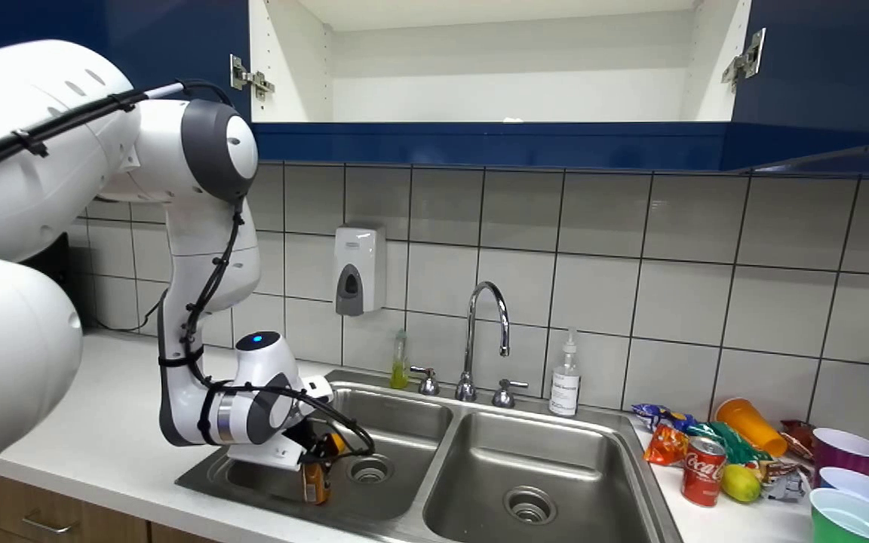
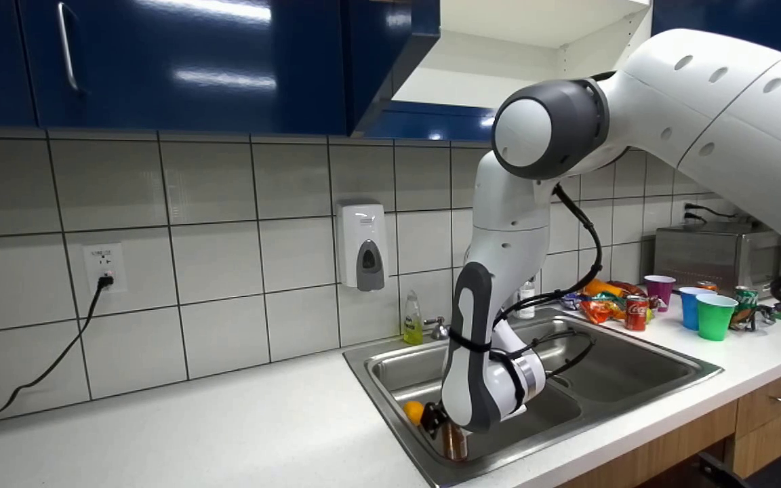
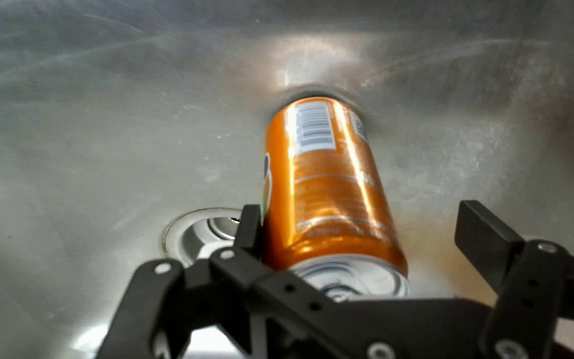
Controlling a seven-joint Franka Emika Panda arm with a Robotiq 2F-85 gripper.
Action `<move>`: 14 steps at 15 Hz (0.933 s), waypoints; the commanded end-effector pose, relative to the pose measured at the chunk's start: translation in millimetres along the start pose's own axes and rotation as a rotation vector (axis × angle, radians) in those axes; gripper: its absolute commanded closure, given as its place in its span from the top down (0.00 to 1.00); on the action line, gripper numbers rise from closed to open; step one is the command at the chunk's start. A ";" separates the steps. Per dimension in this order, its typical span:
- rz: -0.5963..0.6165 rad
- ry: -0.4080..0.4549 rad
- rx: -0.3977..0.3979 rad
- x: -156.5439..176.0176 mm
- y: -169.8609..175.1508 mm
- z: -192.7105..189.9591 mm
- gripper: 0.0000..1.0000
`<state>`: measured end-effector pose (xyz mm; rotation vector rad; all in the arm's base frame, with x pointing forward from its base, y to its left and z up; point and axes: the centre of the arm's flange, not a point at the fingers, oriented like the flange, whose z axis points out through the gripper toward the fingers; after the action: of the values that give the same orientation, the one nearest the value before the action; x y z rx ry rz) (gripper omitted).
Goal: Put the orange can in the sink on the left.
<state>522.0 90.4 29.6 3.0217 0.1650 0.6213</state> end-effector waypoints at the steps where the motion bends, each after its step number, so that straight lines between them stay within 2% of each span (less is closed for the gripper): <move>1: 0.008 0.002 -0.010 -12.4 1.6 -23.7 1.00; 14: 0.084 -0.063 -0.030 -26.5 10.2 -61.5 1.00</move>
<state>486.5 79.6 53.8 3.0297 0.0582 0.5599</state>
